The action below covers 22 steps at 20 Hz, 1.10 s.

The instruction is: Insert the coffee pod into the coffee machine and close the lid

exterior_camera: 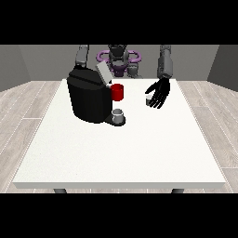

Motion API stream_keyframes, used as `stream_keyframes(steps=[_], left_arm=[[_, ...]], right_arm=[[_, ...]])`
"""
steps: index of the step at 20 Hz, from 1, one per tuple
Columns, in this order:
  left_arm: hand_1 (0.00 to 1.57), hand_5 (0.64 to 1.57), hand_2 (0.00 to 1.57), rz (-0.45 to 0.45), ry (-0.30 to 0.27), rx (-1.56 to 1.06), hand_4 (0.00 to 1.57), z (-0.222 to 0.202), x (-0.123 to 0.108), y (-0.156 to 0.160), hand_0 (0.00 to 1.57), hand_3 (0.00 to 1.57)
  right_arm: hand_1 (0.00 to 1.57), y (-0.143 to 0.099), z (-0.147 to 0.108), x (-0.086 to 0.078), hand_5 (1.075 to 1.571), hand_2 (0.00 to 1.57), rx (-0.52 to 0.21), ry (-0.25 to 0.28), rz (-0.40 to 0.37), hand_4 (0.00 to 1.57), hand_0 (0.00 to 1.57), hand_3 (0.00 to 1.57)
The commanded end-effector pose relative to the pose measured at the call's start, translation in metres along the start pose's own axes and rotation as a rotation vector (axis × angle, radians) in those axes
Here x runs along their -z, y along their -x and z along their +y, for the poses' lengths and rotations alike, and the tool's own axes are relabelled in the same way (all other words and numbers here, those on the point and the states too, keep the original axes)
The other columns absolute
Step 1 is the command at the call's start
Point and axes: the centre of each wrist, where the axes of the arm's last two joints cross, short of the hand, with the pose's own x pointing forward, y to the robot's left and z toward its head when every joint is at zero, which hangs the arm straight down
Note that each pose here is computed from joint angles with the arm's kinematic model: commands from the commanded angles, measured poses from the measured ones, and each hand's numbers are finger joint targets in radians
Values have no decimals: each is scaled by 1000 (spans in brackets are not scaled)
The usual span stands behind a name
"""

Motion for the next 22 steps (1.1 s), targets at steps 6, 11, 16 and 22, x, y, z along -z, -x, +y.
stream_keyframes(steps=[6, 11, 16, 22], left_arm=[[924, 1571, 1016, -4, 41, 218, 413, -20, 18, -20, 924, 845], [912, 1571, 1036, 2, 122, 343, 335, -13, 10, 7, 912, 891], [730, 1571, 961, 33, 192, 387, 392, -32, 14, 0, 730, 849], [1124, 1571, 1198, 21, 133, 351, 394, -29, 18, 11, 1124, 1089]], right_arm=[[0, 6, 3, 8, 1571, 0, -12, -40, 69, 0, 0, 0], [0, 6, 11, 7, 1571, 0, 24, -28, 16, 0, 0, 0], [0, 28, -14, 6, 1571, 0, 19, -15, 107, 0, 0, 0], [0, 23, 14, -6, 1571, 0, -62, -9, 96, 0, 0, 0]])
